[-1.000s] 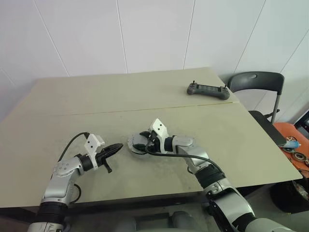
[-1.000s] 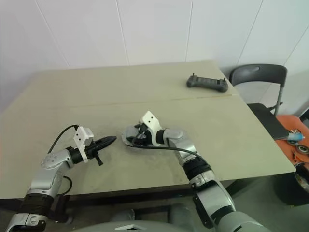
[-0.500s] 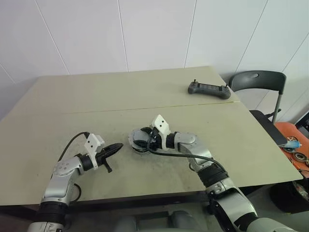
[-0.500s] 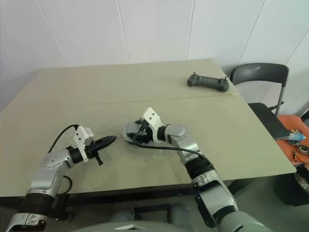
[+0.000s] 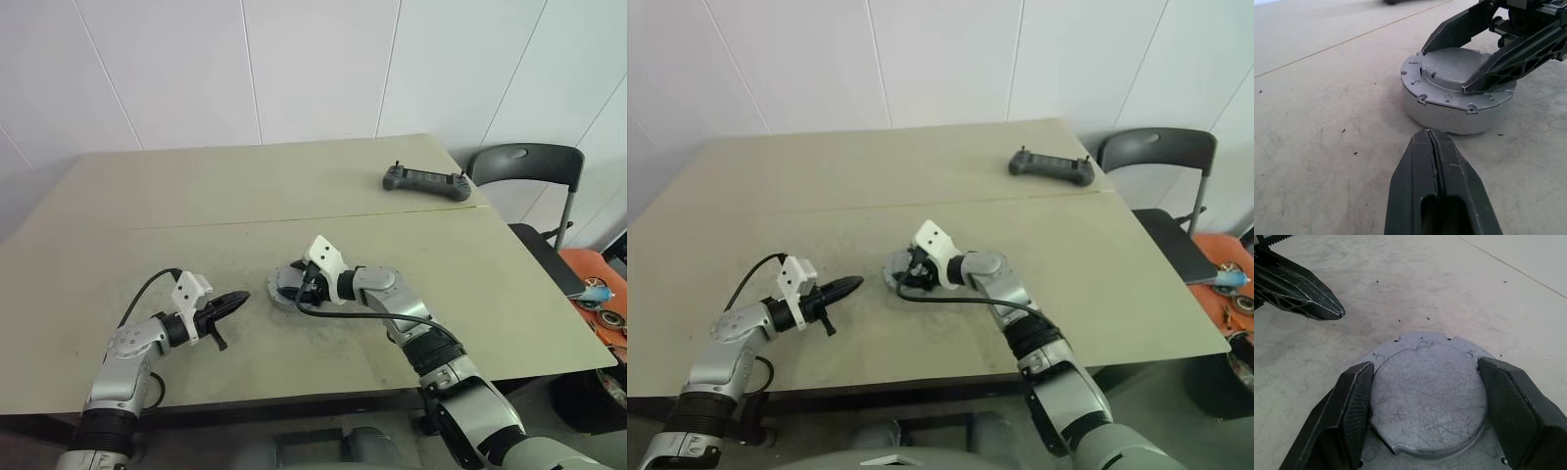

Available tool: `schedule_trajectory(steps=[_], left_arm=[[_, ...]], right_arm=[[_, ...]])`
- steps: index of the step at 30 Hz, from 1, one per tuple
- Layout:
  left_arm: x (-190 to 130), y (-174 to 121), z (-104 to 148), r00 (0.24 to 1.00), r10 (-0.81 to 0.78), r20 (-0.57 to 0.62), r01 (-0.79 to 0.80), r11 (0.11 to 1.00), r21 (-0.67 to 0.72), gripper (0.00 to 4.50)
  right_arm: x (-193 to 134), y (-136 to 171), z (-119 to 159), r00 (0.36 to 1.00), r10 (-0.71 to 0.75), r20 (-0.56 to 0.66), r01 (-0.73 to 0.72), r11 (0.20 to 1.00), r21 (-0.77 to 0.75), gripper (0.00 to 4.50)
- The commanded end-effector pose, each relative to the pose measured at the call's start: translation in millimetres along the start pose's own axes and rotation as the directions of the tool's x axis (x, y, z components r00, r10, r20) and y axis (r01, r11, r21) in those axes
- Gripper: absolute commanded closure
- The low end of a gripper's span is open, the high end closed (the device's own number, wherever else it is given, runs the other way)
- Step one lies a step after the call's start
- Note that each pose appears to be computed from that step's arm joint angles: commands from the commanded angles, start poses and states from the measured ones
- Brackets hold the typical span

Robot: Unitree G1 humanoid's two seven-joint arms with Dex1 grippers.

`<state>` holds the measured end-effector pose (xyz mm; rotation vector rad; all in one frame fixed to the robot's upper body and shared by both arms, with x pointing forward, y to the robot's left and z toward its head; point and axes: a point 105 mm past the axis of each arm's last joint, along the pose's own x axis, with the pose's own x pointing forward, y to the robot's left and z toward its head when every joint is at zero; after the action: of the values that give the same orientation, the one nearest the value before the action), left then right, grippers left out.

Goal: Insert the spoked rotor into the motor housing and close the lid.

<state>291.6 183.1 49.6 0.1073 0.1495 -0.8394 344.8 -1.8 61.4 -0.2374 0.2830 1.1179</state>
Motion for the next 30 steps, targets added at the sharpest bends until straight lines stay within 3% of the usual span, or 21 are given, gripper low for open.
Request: schedule_trajectory(steps=[1, 8, 14, 21, 26, 30], left_arm=[[-0.3, 2.7, 14.2, 0.999, 0.005, 0.046, -0.007, 0.999, 0.032, 4.5], [-0.5, 2.7, 14.1, 0.999, 0.004, 0.046, -0.006, 0.999, 0.034, 4.5], [-0.4, 2.9, 16.3, 0.998, 0.004, 0.062, -0.005, 1.0, 0.024, 4.5], [-2.1, -11.5, 61.8, 0.972, -0.083, 0.221, 0.091, 0.995, -0.026, 4.5], [-1.4, -41.4, 66.8, 0.967, -0.166, 0.194, 0.17, 0.985, -0.004, 4.5], [0.3, -44.4, 52.0, 0.979, -0.156, 0.128, 0.155, 0.988, 0.02, 4.5]], right_arm=[[1.4, -1.7, 14.5, 0.999, 0.0, 0.038, 0.001, 1.0, -0.016, 1.47], [0.9, 7.4, -10.1, 0.997, 0.053, -0.058, -0.052, 0.998, 0.019, 1.47], [0.8, 1.6, -25.0, 0.995, 0.013, -0.097, -0.009, 0.999, 0.043, 1.47], [3.0, 1.6, -23.8, 0.996, 0.01, -0.087, -0.005, 0.999, 0.054, 1.47], [4.4, 1.5, -22.2, 0.997, 0.002, -0.077, 0.003, 0.998, 0.063, 1.47], [6.5, 1.4, -23.0, 0.998, -0.013, -0.068, 0.019, 0.997, 0.081, 1.47]])
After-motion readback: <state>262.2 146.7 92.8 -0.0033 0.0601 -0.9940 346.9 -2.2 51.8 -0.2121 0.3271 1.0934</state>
